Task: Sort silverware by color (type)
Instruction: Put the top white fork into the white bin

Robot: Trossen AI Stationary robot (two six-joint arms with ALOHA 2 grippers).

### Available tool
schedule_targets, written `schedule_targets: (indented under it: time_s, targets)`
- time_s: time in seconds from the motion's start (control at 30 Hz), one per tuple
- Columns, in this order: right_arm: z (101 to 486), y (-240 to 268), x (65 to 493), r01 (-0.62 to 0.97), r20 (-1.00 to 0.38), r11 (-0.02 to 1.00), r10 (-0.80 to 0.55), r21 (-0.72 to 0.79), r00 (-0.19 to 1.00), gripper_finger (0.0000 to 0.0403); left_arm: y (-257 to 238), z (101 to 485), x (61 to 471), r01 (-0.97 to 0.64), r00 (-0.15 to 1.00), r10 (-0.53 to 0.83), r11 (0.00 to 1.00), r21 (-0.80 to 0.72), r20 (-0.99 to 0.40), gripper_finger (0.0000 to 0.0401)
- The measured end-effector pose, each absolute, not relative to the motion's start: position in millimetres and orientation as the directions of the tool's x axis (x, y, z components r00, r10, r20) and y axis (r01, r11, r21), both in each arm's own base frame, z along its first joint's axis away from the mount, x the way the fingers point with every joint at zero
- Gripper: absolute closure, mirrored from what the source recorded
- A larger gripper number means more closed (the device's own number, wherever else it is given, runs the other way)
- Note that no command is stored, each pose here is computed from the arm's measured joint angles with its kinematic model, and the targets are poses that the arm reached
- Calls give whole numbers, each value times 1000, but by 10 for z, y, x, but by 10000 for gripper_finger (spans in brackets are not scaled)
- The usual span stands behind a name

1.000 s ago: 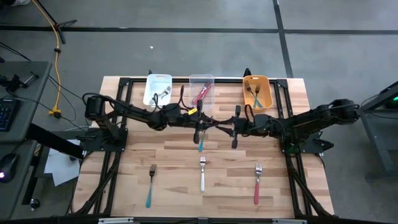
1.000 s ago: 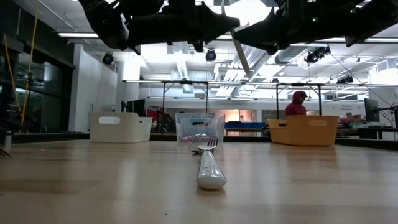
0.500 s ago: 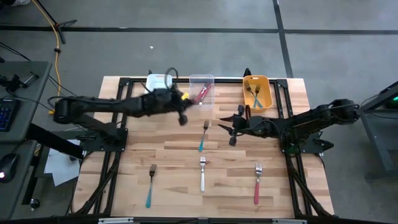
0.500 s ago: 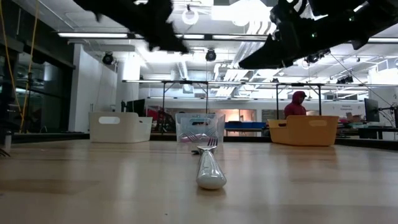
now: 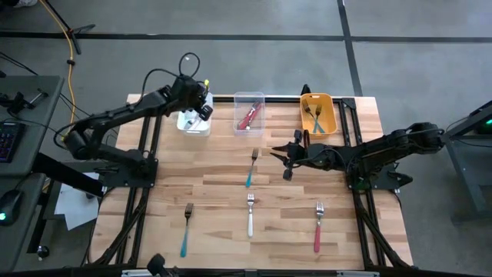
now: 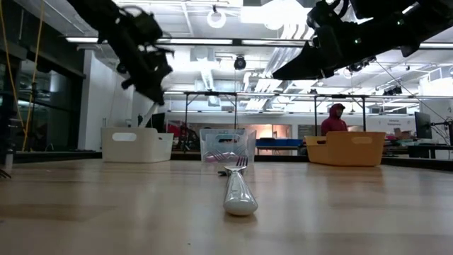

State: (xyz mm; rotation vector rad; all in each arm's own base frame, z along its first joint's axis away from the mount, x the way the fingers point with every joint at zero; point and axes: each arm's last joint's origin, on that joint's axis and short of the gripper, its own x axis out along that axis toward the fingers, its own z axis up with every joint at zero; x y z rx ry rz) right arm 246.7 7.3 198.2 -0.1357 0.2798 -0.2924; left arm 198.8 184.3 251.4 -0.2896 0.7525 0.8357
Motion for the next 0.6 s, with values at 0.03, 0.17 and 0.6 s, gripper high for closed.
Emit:
schedule_targets:
  time_s: [0.03,0.17,0.6]
  targets:
    - [1980,73,2467,265,-253,949,-302,-172,919,336,1889,2459,1973,-762,418,549,646,49,-724,389]
    - [1980,73,2466,265,-253,949,-302,-172,919,349,2037,2244,1926,-776,362,481,630,27,-798,389]
    - [1971,73,2464,261,-263,949,-301,-175,917,361,2217,1878,1916,-787,265,398,615,41,-878,363]
